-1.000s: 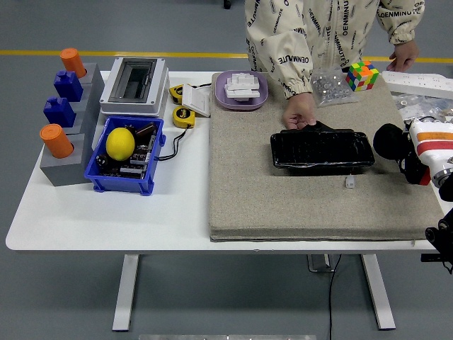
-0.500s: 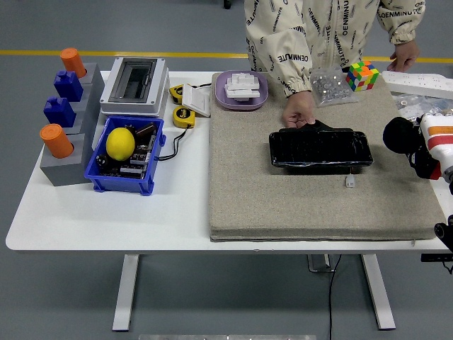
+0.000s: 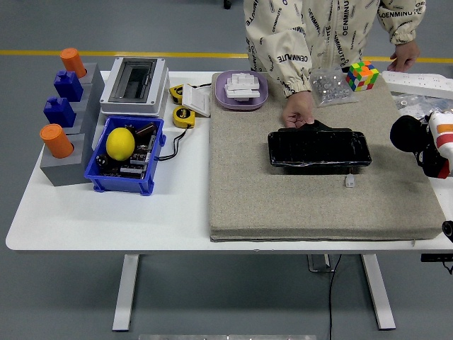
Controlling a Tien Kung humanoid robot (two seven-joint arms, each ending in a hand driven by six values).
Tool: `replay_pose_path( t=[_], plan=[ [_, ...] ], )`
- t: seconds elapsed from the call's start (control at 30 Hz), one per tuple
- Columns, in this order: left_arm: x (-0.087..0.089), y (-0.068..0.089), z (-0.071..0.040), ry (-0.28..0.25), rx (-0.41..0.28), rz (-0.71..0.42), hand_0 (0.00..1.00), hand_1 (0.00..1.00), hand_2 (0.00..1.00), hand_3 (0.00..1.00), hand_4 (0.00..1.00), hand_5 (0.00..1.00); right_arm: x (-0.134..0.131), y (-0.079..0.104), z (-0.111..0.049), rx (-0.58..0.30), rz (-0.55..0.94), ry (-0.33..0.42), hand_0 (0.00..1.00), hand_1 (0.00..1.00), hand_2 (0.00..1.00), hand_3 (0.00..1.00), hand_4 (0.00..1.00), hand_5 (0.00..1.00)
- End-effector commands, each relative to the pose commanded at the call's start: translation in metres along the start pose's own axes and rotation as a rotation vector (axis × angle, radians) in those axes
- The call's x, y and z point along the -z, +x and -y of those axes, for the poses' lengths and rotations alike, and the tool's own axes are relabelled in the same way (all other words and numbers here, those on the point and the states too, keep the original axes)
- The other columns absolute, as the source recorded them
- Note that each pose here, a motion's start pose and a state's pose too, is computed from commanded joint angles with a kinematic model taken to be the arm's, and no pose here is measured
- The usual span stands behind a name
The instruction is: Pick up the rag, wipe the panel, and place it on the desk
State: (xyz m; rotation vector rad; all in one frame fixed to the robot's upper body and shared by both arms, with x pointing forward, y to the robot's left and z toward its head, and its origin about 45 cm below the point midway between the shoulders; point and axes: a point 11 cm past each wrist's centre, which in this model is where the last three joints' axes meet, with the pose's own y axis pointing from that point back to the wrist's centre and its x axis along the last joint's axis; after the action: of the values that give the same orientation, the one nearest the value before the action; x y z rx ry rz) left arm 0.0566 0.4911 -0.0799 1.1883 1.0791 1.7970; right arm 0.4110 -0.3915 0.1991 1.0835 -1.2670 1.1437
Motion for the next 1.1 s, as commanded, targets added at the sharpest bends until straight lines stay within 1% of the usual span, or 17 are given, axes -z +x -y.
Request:
replay_pose_path(
  t=[0.03,0.07,0.23,0.27,0.3,0.4,0.43,0.63,0.67,0.83,0.87,1.03,1.07,1.1],
  plan=[
    [-0.0005,0.0000,0.0000,-0.001,0.000,0.000,0.605,0.636,0.636,0.562,0.631,0.448,0.0000,0.0008,0.0006,0.004,0.004,0.001,0.238,0.331,0.383,0.401,0.932,0.073],
    [-0.0009,0.0000,0.0000,-0.002,0.000,0.001,0.603,0.636,0.636,0.562,0.631,0.448,0.0000,0.0014,0.0009,0.005,0.008,0.001,0.250,0.366,0.440,0.462,0.977,0.186],
    [-0.0022,0.0008,-0.0001,-0.004,-0.002,0.000,0.603,0.636,0.636,0.562,0.631,0.448,0.0015,0.0044,0.0021,0.026,0.018,0.007,0.250,0.366,0.440,0.462,0.977,0.186],
    [-0.0023,0.0008,-0.0001,-0.004,-0.002,-0.001,0.602,0.636,0.637,0.562,0.631,0.448,0.0017,0.0045,0.0022,0.034,0.018,0.007,0.281,0.387,0.457,0.467,0.966,0.396],
    [-0.0023,0.0004,-0.0001,-0.005,-0.001,-0.001,0.602,0.636,0.637,0.562,0.631,0.448,0.0016,0.0038,0.0023,0.052,0.019,0.006,0.281,0.387,0.457,0.467,0.966,0.396],
    [-0.0021,0.0000,-0.0001,-0.004,0.000,-0.002,0.602,0.636,0.637,0.562,0.631,0.448,0.0011,0.0027,0.0025,0.065,0.021,0.004,0.281,0.387,0.457,0.467,0.966,0.396],
    [-0.0021,-0.0004,-0.0001,-0.004,0.001,-0.002,0.603,0.636,0.636,0.561,0.631,0.448,0.0004,0.0017,0.0025,0.076,0.025,0.001,0.312,0.416,0.483,0.485,0.986,0.414],
    [-0.0019,-0.0001,-0.0001,-0.004,0.000,-0.003,0.603,0.636,0.636,0.561,0.631,0.448,-0.0016,0.0004,0.0028,0.106,0.031,-0.001,0.312,0.416,0.483,0.485,0.986,0.414],
    [-0.0018,0.0001,-0.0001,-0.004,0.000,-0.004,0.603,0.636,0.637,0.562,0.631,0.448,-0.0018,0.0005,0.0029,0.109,0.032,0.000,0.356,0.455,0.514,0.505,0.998,0.465],
    [-0.0017,0.0002,-0.0001,-0.003,-0.001,-0.005,0.603,0.636,0.637,0.562,0.631,0.448,-0.0028,0.0020,0.0036,0.119,0.036,0.006,0.356,0.455,0.514,0.505,0.998,0.465],
    [-0.0018,0.0001,-0.0001,-0.003,0.000,-0.005,0.603,0.636,0.638,0.561,0.631,0.448,-0.0027,0.0022,0.0037,0.120,0.036,0.008,0.393,0.480,0.543,0.516,0.998,0.494],
    [-0.0030,-0.0004,-0.0001,-0.006,0.001,-0.006,0.603,0.636,0.638,0.561,0.631,0.448,-0.0018,0.0049,0.0046,0.124,0.040,0.016,0.393,0.480,0.543,0.516,0.998,0.494],
    [-0.0029,-0.0002,-0.0001,-0.006,0.000,-0.006,0.603,0.636,0.637,0.562,0.631,0.448,-0.0015,0.0061,0.0050,0.126,0.039,0.017,0.433,0.510,0.592,0.541,0.998,0.528],
    [-0.0028,-0.0001,-0.0001,-0.005,0.000,-0.006,0.603,0.636,0.637,0.562,0.631,0.448,-0.0015,0.0072,0.0053,0.128,0.038,0.017,0.433,0.510,0.592,0.541,0.998,0.528]
  ],
)
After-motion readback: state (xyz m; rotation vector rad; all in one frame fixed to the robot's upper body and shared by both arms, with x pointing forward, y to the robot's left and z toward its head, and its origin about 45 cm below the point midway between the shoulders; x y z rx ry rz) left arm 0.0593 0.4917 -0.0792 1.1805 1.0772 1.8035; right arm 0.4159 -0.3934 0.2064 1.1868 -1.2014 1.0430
